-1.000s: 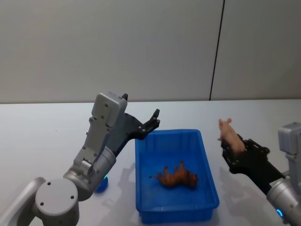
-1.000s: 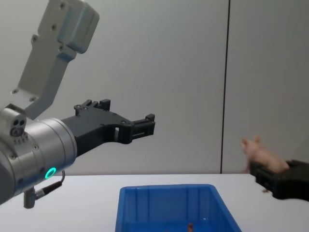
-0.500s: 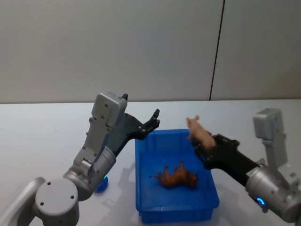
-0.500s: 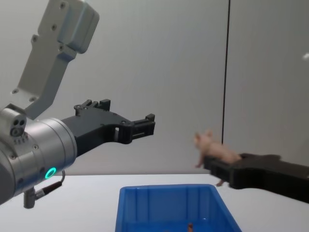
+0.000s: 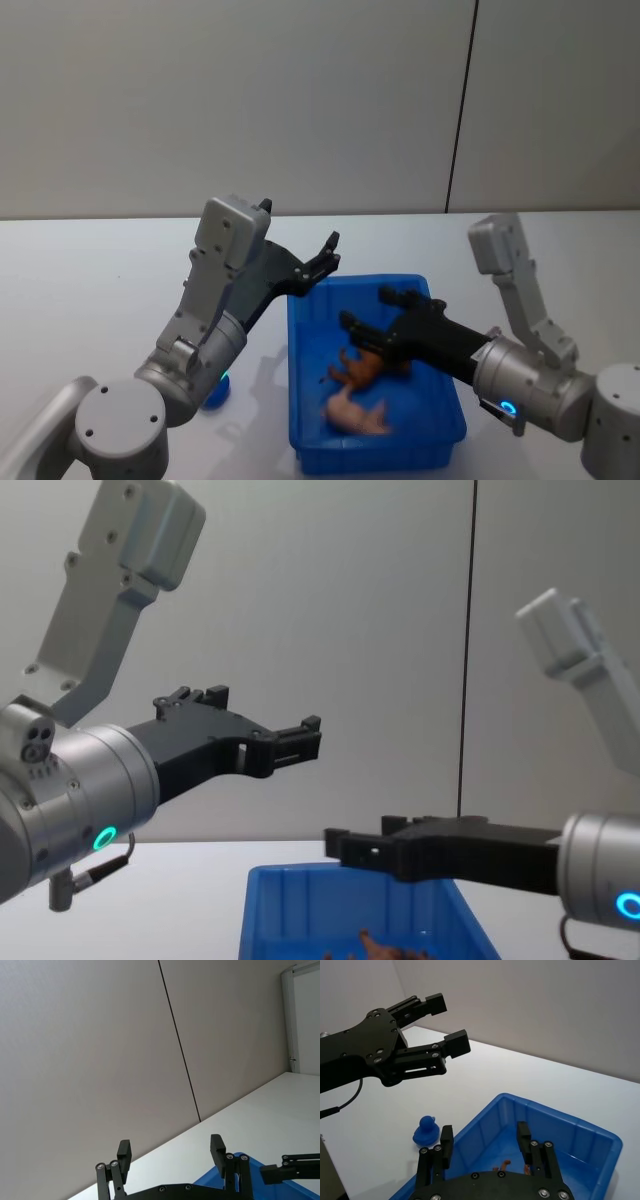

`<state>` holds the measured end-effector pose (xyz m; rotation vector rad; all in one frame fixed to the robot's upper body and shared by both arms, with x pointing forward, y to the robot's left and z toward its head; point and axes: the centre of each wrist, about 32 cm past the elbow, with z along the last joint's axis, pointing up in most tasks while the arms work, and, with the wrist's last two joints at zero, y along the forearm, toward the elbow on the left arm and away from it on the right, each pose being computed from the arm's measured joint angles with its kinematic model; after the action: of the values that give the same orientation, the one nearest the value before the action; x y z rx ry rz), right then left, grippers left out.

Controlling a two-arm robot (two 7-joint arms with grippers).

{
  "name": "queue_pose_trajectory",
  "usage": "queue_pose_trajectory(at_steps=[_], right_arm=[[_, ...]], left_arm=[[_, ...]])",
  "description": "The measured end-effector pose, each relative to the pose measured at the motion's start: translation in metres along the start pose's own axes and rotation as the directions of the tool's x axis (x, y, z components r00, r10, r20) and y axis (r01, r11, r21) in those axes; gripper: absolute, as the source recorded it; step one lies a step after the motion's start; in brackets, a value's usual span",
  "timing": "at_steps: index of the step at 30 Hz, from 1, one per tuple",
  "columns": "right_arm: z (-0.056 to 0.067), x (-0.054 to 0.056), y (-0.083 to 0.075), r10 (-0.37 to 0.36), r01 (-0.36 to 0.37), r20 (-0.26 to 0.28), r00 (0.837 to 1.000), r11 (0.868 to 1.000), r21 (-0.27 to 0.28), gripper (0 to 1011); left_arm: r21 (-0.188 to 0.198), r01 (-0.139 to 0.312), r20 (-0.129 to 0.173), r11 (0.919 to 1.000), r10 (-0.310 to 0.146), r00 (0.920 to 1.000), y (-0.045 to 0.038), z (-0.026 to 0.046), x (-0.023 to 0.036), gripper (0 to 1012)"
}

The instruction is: Pick up the two dolls from the table and place them into the box.

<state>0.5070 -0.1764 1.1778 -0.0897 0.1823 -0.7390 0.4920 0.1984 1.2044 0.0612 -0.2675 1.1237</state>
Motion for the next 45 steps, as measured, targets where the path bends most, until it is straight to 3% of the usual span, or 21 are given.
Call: queue_pose_trajectory(at_steps=[3,5,10,18,25,38,45], right_arm=[[0.002,0.001,0.004,0.018,-0.018,-0.006,1.000,1.000,-0.011,830],[0.002,0.001,0.006,0.024,-0.024,-0.009,1.000,1.000,-0.015,844],[0.004,0.002,0.006,0.025,-0.025,-0.005,1.000,1.000,-0.009,993],[0.009,0.009,-0.003,-0.026,0.025,0.022,0.999,0.999,0.045,1001],[0.012,0.017,-0.018,-0.103,0.099,0.046,0.994,0.990,0.098,1001],[0.010,0.030,-0.056,-0.287,0.272,0.064,0.956,0.946,0.174,1001],[0.005,0.035,-0.081,-0.398,0.379,0.063,0.915,0.903,0.202,1001]], left_arm=[[0.000,0.000,0.000,1.0000,0.000,1.0000,0.0000,0.0000,0.0000,1001],[0.000,0.000,0.000,1.0000,0.000,1.0000,0.0000,0.0000,0.0000,1002],[0.000,0.000,0.000,1.0000,0.000,1.0000,0.0000,0.0000,0.0000,1001],[0.000,0.000,0.000,1.0000,0.000,1.0000,0.0000,0.0000,0.0000,1002],[0.000,0.000,0.000,1.0000,0.000,1.0000,0.0000,0.0000,0.0000,1002],[0.000,0.000,0.000,1.0000,0.000,1.0000,0.0000,0.0000,0.0000,1002],[0.000,0.000,0.000,1.0000,0.000,1.0000,0.0000,0.0000,0.0000,1001]])
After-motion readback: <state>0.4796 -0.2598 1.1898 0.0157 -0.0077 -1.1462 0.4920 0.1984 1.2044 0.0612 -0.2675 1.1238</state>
